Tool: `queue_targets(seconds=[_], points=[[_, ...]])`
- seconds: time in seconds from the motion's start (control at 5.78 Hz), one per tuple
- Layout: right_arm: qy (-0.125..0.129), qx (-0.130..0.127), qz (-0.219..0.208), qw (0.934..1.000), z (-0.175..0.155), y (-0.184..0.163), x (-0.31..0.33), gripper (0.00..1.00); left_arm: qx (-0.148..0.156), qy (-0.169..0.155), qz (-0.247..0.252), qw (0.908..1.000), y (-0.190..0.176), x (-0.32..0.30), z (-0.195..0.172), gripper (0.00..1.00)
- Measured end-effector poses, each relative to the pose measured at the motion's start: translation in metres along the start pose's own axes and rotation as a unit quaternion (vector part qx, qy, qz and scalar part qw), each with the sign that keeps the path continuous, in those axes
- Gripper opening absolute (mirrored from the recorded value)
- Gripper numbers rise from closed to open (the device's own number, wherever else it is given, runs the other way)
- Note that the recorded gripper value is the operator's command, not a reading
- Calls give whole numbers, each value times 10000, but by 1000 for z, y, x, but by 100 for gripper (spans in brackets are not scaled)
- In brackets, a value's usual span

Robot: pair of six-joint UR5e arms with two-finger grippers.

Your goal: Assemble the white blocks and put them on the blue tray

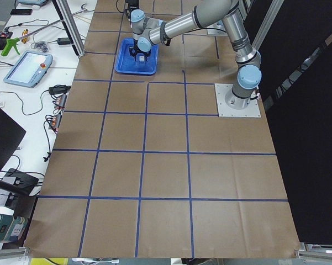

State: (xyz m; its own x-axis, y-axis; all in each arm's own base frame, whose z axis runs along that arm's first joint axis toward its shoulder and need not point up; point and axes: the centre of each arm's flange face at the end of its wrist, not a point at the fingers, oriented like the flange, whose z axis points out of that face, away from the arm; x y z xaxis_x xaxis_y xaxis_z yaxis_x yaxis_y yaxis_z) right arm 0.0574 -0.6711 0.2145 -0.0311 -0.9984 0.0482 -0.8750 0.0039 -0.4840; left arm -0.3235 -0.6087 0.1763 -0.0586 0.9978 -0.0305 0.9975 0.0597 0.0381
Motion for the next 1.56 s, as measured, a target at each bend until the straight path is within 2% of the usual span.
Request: queue_targets(seconds=[0.17,0.52,0.69,1.04,1.21,1.38,1.56], points=[[-107,9,-114,9999,13,-19,-5,29,20,-73,-26,10000,2,-4,-8,77],[-312,39,-217,9993,36,-42,-19,29,84,-301,-338,9989,43,-22,-51,77],[-329,37,-211,9992,47,-62,-23,29,111,-401,-518,9978,61,-22,-85,72],[-185,9,-53,9998,71,-117,-35,29,65,-238,-1124,9934,83,3,-159,73],[-167,7,-78,9998,86,-140,-45,29,9,-97,-1688,9856,106,21,-201,73],[-101,22,-85,9999,99,-157,-55,29,-29,6,-2496,9684,128,38,-236,73],[-39,39,-61,10000,111,-167,-67,29,5,23,-3430,9393,141,55,-266,78]])
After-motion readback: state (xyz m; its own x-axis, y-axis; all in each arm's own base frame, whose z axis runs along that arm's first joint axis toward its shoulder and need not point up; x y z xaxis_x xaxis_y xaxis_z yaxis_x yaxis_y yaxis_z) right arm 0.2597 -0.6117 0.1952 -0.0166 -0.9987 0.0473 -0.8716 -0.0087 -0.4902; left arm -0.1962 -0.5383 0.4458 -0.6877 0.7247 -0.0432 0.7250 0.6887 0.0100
